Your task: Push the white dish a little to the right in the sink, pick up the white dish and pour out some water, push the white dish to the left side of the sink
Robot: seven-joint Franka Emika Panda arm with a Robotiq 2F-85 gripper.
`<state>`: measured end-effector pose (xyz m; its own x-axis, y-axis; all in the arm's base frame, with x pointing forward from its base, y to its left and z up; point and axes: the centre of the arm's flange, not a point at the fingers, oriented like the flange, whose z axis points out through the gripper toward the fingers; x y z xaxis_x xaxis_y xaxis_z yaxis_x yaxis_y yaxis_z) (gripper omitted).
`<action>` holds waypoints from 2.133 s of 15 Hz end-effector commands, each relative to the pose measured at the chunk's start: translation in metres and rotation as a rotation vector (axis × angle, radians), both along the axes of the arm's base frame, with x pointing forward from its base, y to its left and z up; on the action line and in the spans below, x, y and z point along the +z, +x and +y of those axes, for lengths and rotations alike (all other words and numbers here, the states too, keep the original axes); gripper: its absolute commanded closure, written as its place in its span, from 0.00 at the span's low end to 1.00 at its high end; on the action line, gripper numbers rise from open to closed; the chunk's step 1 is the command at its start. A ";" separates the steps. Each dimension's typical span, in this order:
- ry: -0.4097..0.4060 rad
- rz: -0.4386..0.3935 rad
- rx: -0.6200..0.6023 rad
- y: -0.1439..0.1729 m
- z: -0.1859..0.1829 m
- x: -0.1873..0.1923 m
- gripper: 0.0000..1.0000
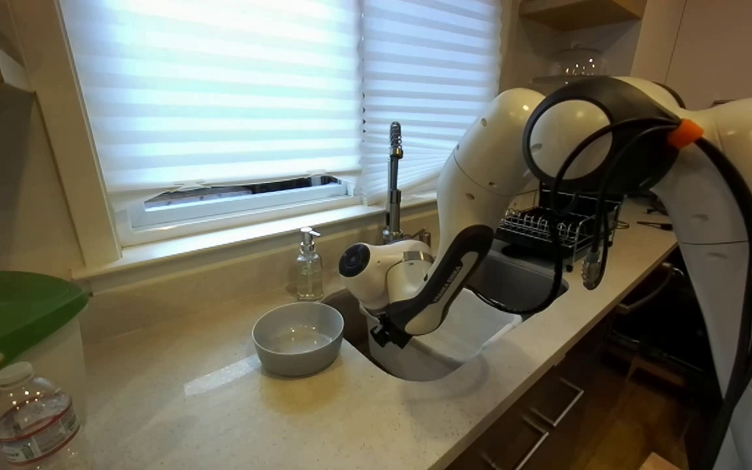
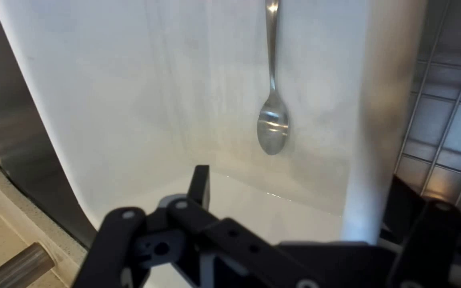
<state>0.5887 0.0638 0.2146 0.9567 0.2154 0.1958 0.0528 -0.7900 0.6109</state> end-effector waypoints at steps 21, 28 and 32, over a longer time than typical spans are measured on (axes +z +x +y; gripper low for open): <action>-0.219 0.077 -0.058 -0.014 0.036 0.006 0.26; -0.294 0.102 -0.075 -0.018 0.049 0.001 0.52; -0.315 0.116 -0.086 -0.019 0.048 -0.010 0.36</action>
